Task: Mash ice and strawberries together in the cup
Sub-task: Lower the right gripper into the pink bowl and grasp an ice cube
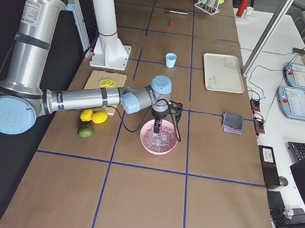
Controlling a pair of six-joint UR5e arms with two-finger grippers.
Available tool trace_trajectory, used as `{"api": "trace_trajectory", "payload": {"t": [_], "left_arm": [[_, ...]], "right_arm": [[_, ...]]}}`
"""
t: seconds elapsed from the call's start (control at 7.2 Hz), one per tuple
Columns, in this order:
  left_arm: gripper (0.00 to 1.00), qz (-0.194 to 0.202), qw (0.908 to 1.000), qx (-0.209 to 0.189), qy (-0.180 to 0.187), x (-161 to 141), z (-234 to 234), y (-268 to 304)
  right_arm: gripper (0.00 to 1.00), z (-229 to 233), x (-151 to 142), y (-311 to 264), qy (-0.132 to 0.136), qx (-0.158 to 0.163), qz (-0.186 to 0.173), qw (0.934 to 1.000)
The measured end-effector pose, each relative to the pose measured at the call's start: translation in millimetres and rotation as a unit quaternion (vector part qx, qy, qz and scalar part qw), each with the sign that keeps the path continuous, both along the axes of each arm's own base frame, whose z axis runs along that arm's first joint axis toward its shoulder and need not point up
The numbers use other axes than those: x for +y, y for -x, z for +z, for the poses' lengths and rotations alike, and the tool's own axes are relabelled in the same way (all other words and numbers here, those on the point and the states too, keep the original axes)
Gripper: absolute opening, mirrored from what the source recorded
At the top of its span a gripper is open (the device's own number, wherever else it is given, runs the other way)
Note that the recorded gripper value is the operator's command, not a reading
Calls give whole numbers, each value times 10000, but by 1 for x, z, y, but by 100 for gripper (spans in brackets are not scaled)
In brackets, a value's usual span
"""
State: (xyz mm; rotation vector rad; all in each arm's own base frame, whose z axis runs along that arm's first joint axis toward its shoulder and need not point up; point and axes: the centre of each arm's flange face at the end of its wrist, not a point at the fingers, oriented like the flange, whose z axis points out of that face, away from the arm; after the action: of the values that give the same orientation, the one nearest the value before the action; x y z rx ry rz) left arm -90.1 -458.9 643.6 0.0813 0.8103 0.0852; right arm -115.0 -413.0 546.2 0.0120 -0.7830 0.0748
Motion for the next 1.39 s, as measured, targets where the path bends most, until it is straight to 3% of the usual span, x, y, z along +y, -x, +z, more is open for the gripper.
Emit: {"api": "trace_trajectory", "payload": {"t": [1.39], "left_arm": [[100, -11, 10000, -3, -54, -5, -6, 0]], "right_arm": [[68, 30, -8, 36, 4, 248, -403, 9989]]}}
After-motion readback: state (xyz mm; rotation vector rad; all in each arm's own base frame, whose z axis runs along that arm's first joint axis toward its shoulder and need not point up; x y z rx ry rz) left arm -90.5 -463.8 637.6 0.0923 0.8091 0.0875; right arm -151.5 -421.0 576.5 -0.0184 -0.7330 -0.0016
